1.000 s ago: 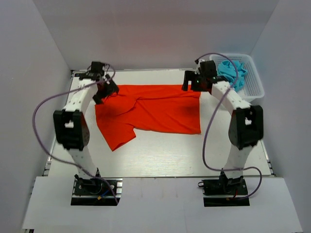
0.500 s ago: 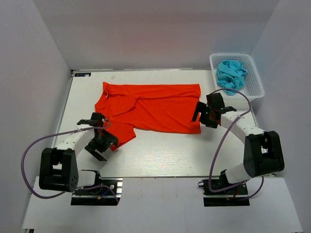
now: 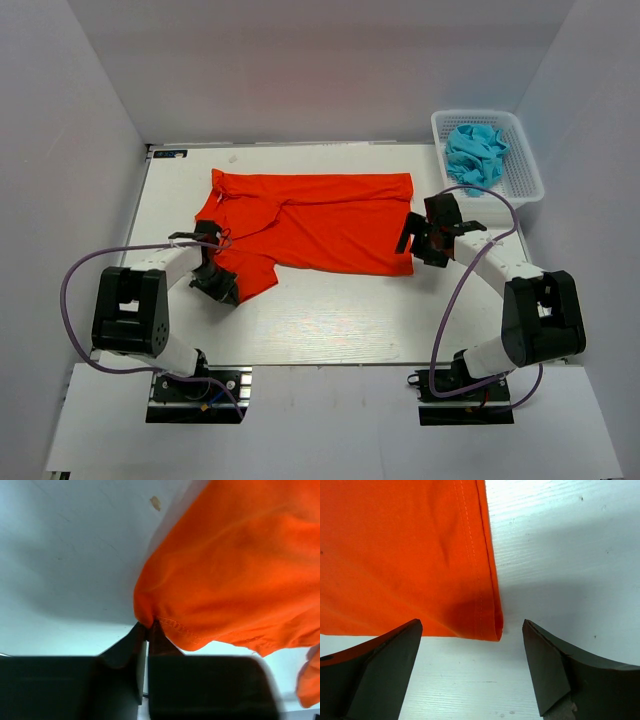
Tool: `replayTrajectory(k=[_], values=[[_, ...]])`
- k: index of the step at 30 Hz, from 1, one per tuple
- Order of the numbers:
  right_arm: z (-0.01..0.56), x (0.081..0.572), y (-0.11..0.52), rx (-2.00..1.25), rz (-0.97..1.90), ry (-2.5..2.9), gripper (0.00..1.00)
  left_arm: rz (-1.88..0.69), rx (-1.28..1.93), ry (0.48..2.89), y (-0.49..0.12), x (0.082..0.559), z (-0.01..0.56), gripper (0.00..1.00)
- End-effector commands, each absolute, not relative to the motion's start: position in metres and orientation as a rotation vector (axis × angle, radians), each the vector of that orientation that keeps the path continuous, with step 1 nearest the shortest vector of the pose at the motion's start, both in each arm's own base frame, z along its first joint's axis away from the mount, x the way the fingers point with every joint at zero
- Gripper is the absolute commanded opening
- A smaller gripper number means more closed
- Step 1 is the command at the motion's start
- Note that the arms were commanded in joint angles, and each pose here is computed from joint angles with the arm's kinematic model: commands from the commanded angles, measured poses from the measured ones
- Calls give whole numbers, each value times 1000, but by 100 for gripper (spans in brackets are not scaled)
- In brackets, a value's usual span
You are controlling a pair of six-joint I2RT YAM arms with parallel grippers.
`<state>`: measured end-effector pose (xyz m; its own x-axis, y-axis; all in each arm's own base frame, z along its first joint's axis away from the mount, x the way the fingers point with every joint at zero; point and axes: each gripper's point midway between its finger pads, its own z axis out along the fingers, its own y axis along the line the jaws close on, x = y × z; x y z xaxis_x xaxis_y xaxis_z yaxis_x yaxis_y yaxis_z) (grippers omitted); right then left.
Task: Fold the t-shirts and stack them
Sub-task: Grap the side of the flattened tshirt closest away from the robot with both arms, then fold the other side of the tshirt into a rectangle
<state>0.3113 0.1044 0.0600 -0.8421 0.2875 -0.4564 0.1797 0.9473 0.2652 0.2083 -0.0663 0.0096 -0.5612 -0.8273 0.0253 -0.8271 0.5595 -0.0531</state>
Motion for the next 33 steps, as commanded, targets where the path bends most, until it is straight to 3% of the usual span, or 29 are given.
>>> replayTrajectory(k=[1, 2, 14, 17, 21, 24, 28, 33], values=[[63, 306, 100, 343, 257, 2610, 86, -13, -1421, 2758, -56, 213, -3, 6], [59, 303, 101, 341, 254, 2628, 82, -23, -1399, 2758, -56, 216, -3, 0], [23, 288, 122, 358, 356, 2796, 70, -96, -1243, 2665, -51, 242, 41, 0], [18, 284, 121, 376, 345, 2816, 61, -126, -1216, 2634, -52, 251, 53, 0], [18, 285, 118, 365, 316, 2825, 37, -190, -1162, 2638, -58, 259, 57, 0], [23, 282, 118, 348, 306, 2854, 31, -223, -1129, 2623, -61, 271, 68, 0], [31, 289, 118, 340, 307, 2829, 3, -318, -996, 2616, -70, 292, 82, 0], [43, 313, 124, 307, 322, 2827, 0, -357, -852, 2582, -73, 340, 113, 0]])
